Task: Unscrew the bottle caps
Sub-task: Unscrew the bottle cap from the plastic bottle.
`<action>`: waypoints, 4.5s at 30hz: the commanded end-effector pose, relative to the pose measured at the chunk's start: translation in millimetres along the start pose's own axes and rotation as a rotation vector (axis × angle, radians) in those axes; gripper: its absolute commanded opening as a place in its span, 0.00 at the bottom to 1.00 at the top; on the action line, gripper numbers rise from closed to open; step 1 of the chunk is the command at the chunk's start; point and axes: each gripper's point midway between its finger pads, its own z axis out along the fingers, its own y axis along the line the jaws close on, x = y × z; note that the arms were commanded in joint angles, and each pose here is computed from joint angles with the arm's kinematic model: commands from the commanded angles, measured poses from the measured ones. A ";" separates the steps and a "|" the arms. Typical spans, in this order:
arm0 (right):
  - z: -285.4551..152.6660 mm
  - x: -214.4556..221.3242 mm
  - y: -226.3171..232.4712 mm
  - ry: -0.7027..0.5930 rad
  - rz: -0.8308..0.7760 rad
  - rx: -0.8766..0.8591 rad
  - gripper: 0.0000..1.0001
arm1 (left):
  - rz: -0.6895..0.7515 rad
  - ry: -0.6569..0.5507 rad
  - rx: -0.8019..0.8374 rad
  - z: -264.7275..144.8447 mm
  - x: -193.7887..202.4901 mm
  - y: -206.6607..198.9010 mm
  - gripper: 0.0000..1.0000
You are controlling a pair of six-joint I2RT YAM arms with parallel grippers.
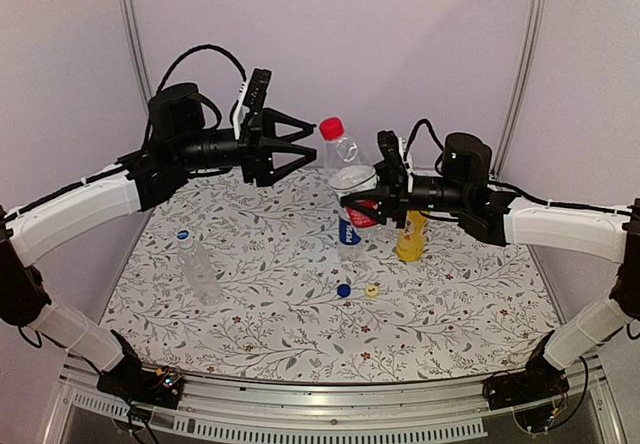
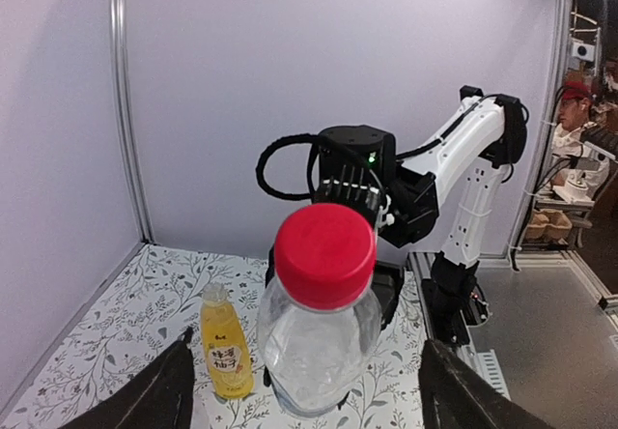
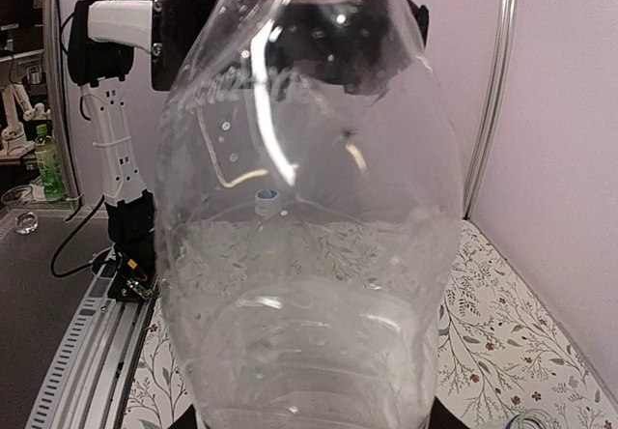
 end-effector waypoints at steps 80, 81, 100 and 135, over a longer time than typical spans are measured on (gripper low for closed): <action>8.5 -8.1 17.8 0.050 0.000 -0.100 0.40 | -0.065 -0.108 0.082 17.8 -56.3 -14.0 0.95; 9.3 -7.4 18.7 0.053 0.006 -0.110 0.40 | -0.051 -0.100 0.119 17.0 -55.0 -19.4 0.93; 12.4 -5.1 26.2 0.062 0.039 -0.185 0.40 | -0.054 -0.050 0.232 23.7 -36.6 -23.4 0.53; -5.1 -16.9 -66.1 0.109 -0.022 0.550 0.36 | -0.230 -0.103 -0.556 37.4 -42.1 41.4 0.10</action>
